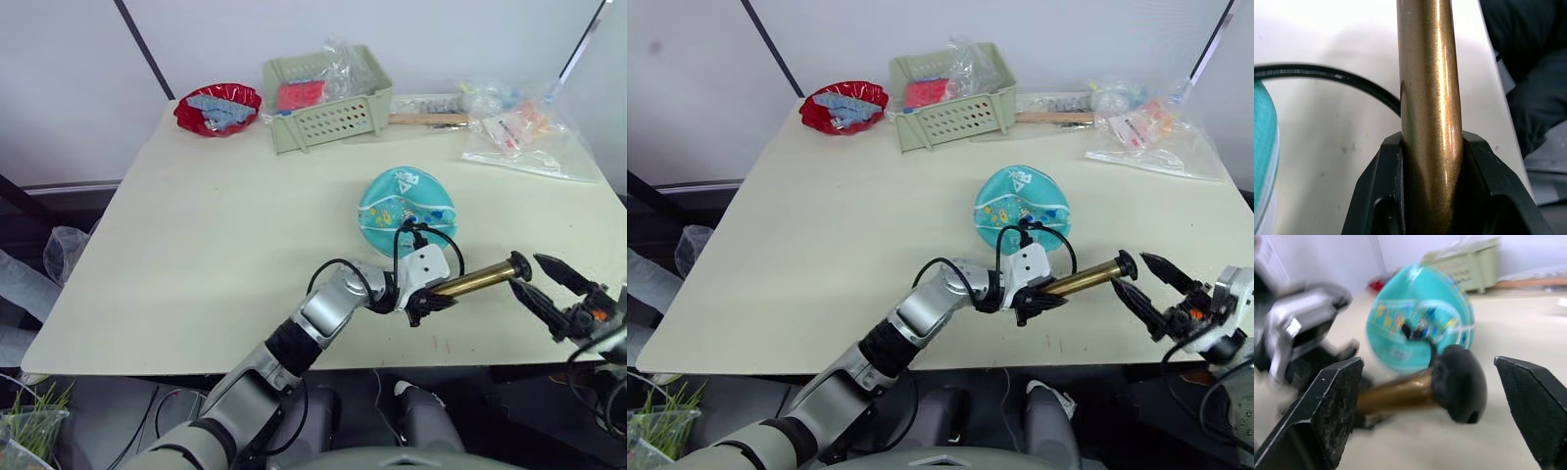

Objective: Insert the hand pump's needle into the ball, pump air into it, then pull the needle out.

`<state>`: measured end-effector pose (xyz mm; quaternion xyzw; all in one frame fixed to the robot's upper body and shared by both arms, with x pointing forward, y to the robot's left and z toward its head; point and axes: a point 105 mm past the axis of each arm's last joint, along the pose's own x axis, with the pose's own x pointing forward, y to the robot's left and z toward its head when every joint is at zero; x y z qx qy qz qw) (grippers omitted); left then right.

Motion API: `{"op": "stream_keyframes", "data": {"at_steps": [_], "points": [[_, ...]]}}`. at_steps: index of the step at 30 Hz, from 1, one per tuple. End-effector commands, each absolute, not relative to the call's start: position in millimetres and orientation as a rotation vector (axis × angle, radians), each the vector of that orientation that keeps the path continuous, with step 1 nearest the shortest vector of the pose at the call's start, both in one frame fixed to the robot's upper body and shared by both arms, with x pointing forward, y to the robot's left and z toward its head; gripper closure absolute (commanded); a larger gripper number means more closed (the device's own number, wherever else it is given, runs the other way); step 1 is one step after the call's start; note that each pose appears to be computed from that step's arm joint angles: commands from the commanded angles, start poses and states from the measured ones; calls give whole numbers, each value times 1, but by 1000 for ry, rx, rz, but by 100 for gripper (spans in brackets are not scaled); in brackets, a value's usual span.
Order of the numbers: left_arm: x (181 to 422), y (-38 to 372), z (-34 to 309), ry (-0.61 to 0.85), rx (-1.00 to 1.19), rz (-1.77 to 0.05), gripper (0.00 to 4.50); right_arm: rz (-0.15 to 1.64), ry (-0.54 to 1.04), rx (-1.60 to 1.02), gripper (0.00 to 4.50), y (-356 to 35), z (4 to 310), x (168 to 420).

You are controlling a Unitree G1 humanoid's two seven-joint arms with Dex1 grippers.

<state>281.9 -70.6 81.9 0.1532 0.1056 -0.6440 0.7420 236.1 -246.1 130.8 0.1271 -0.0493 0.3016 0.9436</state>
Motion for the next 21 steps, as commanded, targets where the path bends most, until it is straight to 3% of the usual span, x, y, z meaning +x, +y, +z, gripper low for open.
{"op": "stream_keyframes", "data": {"at_steps": [1,21], "points": [[280,-67,90,188,282,-1420,353,582,-123,360,0,-235,143,240],[274,-61,91,155,236,-1414,353,534,-67,792,0,-202,146,260]]}}
